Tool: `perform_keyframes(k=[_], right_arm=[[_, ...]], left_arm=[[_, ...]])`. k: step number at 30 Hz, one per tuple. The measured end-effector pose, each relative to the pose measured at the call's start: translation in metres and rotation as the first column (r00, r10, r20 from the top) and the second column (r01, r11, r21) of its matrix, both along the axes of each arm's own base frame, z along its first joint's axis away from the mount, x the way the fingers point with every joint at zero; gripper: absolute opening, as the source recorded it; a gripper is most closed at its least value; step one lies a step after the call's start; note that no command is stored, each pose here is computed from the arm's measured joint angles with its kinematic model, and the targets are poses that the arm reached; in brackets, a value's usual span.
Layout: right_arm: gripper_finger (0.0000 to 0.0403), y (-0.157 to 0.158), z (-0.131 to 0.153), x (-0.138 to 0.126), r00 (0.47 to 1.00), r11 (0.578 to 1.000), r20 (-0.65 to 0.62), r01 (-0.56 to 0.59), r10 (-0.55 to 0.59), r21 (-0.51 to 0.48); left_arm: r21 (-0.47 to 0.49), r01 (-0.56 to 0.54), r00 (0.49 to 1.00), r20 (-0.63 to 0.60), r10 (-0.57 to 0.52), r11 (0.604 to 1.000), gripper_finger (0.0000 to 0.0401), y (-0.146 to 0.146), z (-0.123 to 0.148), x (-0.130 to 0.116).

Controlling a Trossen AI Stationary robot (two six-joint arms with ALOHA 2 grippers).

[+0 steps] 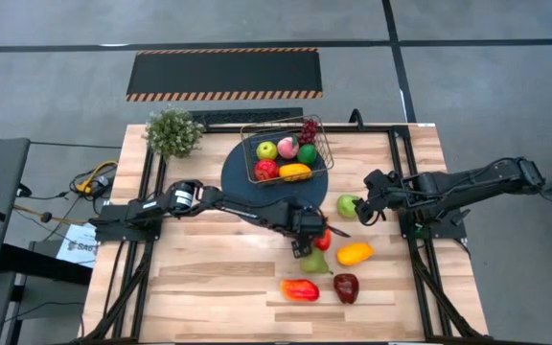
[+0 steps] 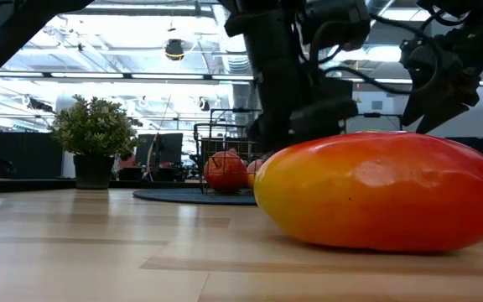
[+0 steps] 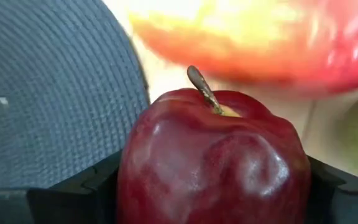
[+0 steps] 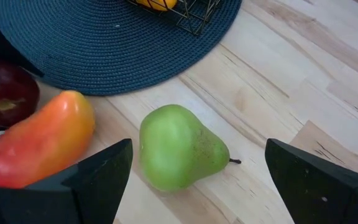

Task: Build produce basket
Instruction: Put the top dark red apple into the wire basket

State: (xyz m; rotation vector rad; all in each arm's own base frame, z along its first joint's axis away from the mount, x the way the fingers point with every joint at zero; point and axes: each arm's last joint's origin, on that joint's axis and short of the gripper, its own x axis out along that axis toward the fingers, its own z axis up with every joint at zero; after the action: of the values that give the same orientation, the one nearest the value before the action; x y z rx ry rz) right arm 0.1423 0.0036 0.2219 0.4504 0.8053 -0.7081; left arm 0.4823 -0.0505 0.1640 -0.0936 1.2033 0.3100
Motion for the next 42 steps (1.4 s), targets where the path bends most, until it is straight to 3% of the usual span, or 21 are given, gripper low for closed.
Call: perform_keyframes(k=[7,13,18,23,30,38,42], right_arm=[[0.0385,0.000,0.000,0.000,1.000,1.000,0.003,0.001,-0.001,0.001],[0.0385,0.000,0.000,0.000,1.000,1.000,0.002,0.000,0.000,0.000],[0.0385,0.000,0.000,0.001,1.000,1.000,0.006,0.001,-0.001,0.001],[0.0385,0.000,0.000,0.000,1.000,1.000,0.005,0.000,0.000,-0.001],[0.0385,0.000,0.000,0.000,1.000,1.000,0.003,0.000,0.000,-0.001],[0.0385,0.000,0.000,0.000,1.000,1.000,-0.001,-0.004,0.004,-0.006],[0.0385,0.000,0.000,0.000,1.000,1.000,-0.002,-0.005,0.005,-0.007]], left_arm=[[0.130,-0.002,0.999,-0.041,0.007,0.992,0.0285,0.004,0.047,-0.002],[0.236,-0.007,1.000,0.024,0.001,0.972,0.0284,0.010,0.106,-0.006],[0.258,-0.098,0.993,0.087,0.078,0.961,0.0284,0.026,0.145,-0.031],[0.356,-0.180,0.981,0.136,0.139,0.917,0.0284,0.040,0.167,-0.043],[0.414,-0.203,0.978,0.048,0.202,0.887,0.0295,0.082,0.167,-0.052],[0.454,-0.233,0.959,-0.042,0.282,0.860,0.0297,0.145,0.135,-0.057],[0.429,-0.228,0.955,-0.078,0.287,0.874,0.0297,0.178,0.108,-0.059]])
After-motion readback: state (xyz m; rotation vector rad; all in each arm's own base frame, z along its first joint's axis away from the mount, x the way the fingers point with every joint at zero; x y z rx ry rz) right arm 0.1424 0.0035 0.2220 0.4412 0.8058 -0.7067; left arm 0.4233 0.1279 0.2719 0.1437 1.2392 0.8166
